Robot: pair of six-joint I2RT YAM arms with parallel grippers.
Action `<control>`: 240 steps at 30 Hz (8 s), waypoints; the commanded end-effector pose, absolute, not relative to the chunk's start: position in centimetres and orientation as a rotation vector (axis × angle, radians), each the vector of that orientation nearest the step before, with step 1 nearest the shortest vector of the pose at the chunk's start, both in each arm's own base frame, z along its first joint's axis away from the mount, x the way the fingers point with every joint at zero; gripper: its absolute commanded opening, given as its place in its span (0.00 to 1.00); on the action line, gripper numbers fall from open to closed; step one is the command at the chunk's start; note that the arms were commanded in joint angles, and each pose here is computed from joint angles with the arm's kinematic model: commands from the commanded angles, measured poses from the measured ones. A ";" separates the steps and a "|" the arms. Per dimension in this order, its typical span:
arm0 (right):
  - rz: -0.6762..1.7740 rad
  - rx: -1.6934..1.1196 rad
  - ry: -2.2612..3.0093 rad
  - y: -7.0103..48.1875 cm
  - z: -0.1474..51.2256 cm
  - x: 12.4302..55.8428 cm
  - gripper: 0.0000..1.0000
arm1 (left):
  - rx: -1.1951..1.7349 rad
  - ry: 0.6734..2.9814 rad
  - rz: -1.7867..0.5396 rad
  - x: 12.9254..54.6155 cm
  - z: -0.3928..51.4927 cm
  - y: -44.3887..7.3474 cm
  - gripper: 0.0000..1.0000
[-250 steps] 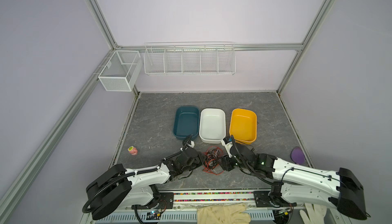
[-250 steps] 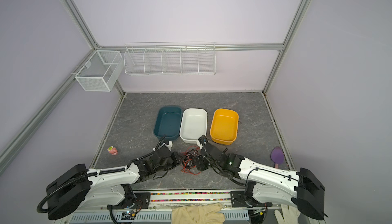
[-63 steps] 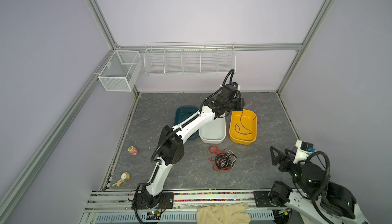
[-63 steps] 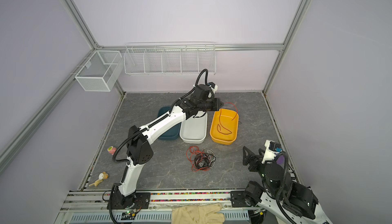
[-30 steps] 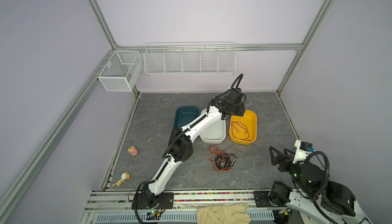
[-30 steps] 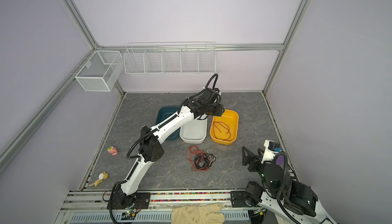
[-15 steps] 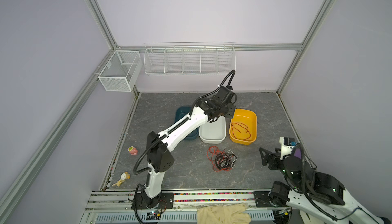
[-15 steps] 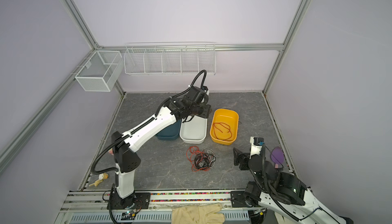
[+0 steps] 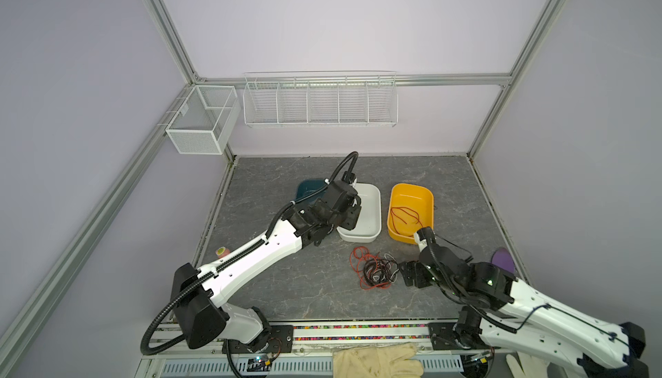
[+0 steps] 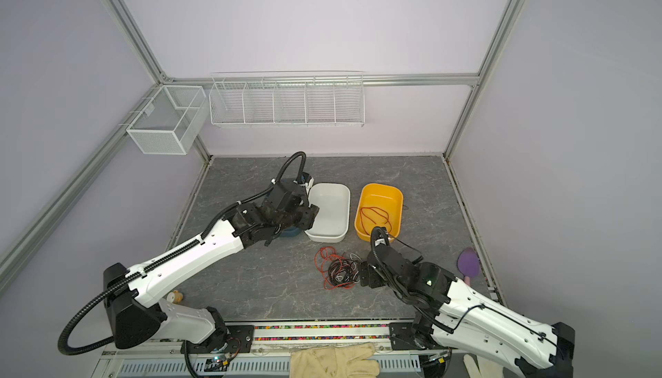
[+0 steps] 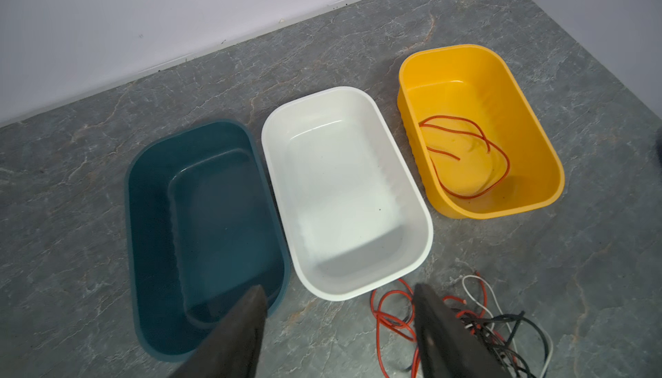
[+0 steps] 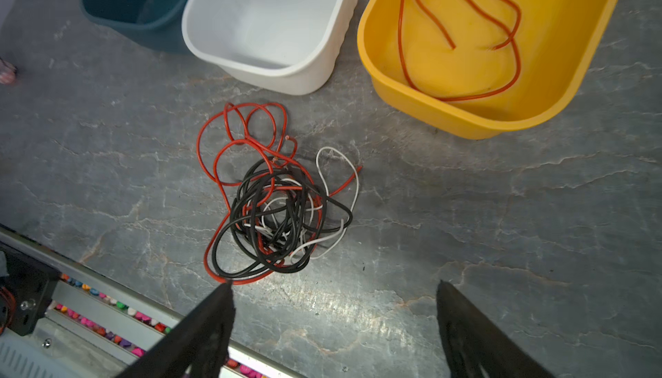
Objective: Untangle the cables
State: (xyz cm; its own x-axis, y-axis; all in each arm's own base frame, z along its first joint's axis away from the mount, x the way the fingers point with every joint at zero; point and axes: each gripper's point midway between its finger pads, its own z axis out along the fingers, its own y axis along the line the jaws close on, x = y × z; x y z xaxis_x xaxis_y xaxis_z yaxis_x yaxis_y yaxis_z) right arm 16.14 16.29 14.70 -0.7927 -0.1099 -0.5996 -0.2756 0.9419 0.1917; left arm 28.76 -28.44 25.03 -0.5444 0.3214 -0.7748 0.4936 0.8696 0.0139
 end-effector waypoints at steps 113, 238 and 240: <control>0.731 -0.388 2.286 25.2 23.9 19.0 0.06 | 0.412 2.443 -0.942 13.5 7.5 -32.8 0.00; 0.672 -0.475 2.332 30.8 22.7 38.5 0.06 | 0.354 2.414 -0.904 16.5 6.6 -27.8 0.00; 0.669 -0.464 2.366 30.8 21.2 38.9 0.06 | 0.351 2.415 -0.911 16.4 6.6 -27.8 0.00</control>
State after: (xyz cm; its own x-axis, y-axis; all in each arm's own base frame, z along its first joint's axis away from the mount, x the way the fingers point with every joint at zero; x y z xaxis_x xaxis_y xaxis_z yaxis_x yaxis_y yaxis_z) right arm 38.12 30.61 22.28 -0.7282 -0.1762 -0.6623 -0.4877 0.8122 0.3201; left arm 16.45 -27.58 6.40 -0.8266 0.0682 -0.5586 0.4088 0.7549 -0.5128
